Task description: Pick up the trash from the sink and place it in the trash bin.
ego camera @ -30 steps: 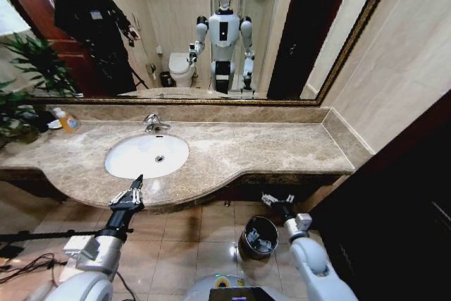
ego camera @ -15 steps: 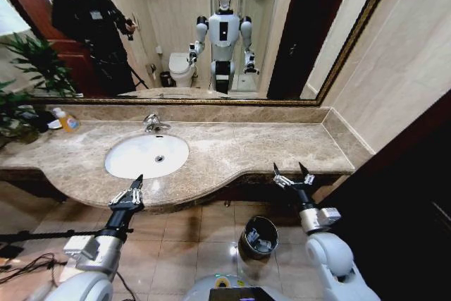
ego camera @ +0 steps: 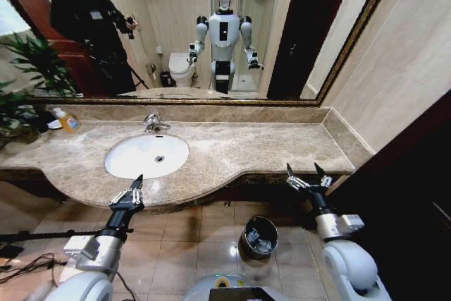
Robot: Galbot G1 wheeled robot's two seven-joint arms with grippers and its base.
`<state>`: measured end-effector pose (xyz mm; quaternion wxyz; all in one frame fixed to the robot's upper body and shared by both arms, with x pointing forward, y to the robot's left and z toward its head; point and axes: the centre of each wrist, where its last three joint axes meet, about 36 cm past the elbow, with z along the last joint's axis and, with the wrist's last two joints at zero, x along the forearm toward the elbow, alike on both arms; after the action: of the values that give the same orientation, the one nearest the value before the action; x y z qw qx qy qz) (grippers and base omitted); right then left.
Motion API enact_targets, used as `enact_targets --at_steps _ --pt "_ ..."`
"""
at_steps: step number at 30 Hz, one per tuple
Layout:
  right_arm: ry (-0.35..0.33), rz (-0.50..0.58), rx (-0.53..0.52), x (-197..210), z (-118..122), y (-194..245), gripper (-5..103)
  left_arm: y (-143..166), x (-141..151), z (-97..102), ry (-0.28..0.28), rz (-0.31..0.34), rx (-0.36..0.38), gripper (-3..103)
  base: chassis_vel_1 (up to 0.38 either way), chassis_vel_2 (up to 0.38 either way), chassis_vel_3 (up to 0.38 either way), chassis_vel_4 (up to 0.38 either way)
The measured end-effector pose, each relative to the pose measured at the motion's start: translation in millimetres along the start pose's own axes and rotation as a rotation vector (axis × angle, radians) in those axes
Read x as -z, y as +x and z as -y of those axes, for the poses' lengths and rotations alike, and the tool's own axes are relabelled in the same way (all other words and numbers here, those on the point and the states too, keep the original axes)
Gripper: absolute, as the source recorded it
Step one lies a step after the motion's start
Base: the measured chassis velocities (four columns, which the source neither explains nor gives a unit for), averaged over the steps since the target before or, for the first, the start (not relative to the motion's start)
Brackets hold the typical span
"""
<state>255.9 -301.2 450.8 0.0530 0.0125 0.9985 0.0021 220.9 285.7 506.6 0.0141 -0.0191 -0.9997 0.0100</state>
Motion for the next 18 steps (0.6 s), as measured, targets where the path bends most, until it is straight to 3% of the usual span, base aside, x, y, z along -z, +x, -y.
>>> enact_targets --at_steps 7,13,18 --pt "0.028 -0.007 -0.037 10.7 17.0 7.6 100 0.0 0.0 0.0 0.000 0.000 0.000 0 0.000 0.000 0.000 0.000" --pt "0.010 -0.020 0.042 18.0 46.8 11.7 100 0.0 0.0 0.0 0.000 0.000 0.000 0 0.000 0.000 0.000 0.000" --pt "-0.008 -0.042 0.035 23.1 41.5 21.7 100 0.0 0.0 0.0 0.000 0.000 0.000 0 0.000 0.000 0.000 0.000"
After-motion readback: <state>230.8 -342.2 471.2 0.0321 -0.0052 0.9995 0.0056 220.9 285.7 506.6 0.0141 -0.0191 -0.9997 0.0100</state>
